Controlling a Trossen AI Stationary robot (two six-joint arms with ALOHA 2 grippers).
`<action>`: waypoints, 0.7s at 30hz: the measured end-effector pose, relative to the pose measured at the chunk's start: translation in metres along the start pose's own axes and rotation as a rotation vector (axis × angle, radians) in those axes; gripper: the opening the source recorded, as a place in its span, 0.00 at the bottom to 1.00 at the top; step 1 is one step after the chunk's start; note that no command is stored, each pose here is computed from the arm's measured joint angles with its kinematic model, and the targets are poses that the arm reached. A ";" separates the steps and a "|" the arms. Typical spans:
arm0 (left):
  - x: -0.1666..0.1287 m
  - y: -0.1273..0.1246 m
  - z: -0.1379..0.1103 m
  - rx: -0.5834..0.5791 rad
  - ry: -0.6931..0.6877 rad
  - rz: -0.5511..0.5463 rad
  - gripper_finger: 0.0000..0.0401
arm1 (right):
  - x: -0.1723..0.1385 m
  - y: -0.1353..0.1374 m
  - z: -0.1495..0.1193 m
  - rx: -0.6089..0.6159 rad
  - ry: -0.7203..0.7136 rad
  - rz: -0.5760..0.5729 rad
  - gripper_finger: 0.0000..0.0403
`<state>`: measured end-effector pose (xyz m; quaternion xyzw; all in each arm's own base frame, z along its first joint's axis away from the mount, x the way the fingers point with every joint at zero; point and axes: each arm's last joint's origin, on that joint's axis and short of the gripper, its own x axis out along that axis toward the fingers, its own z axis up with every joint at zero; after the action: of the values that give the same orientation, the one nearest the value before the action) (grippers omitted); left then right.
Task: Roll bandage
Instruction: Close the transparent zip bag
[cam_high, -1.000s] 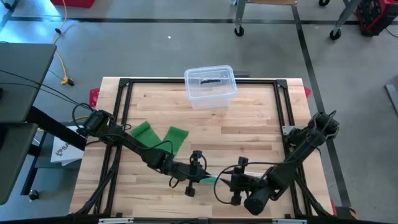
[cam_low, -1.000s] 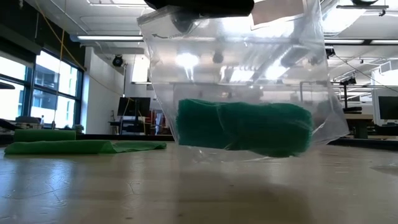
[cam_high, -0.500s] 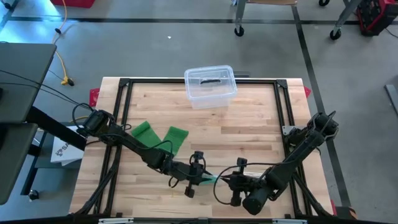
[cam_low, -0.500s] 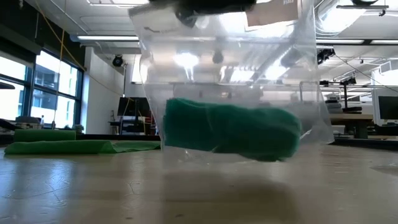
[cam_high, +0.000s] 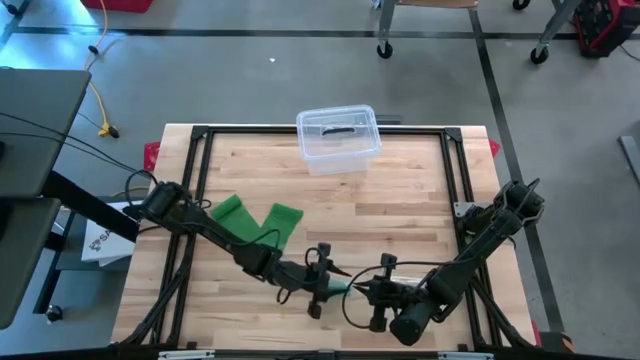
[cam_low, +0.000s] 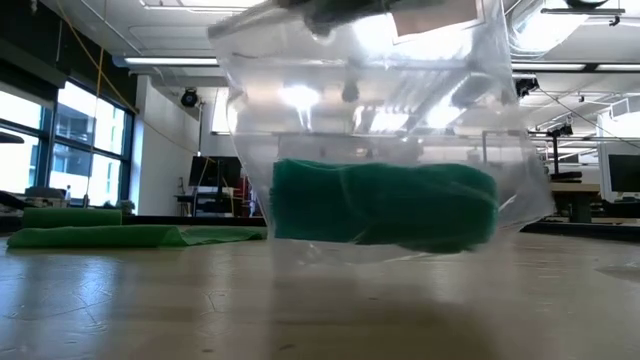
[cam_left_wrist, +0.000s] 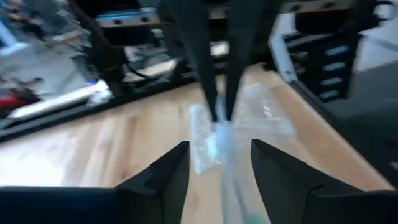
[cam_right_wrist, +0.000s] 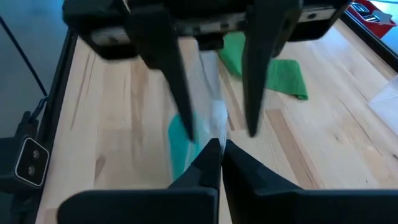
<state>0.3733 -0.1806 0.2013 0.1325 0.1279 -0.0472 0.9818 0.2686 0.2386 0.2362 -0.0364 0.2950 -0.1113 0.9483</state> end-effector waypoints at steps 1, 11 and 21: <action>0.001 -0.002 0.000 0.011 -0.009 0.021 0.38 | 0.000 0.000 0.000 0.001 -0.001 0.000 0.00; -0.002 -0.012 0.004 0.044 -0.065 0.062 0.16 | 0.000 0.000 0.000 0.005 -0.003 0.000 0.00; -0.012 -0.022 -0.001 0.127 0.055 0.187 0.06 | -0.003 0.002 -0.002 -0.009 -0.013 -0.011 0.00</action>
<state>0.3586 -0.2010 0.1975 0.2068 0.1388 0.0402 0.9676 0.2652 0.2416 0.2358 -0.0428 0.2892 -0.1151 0.9493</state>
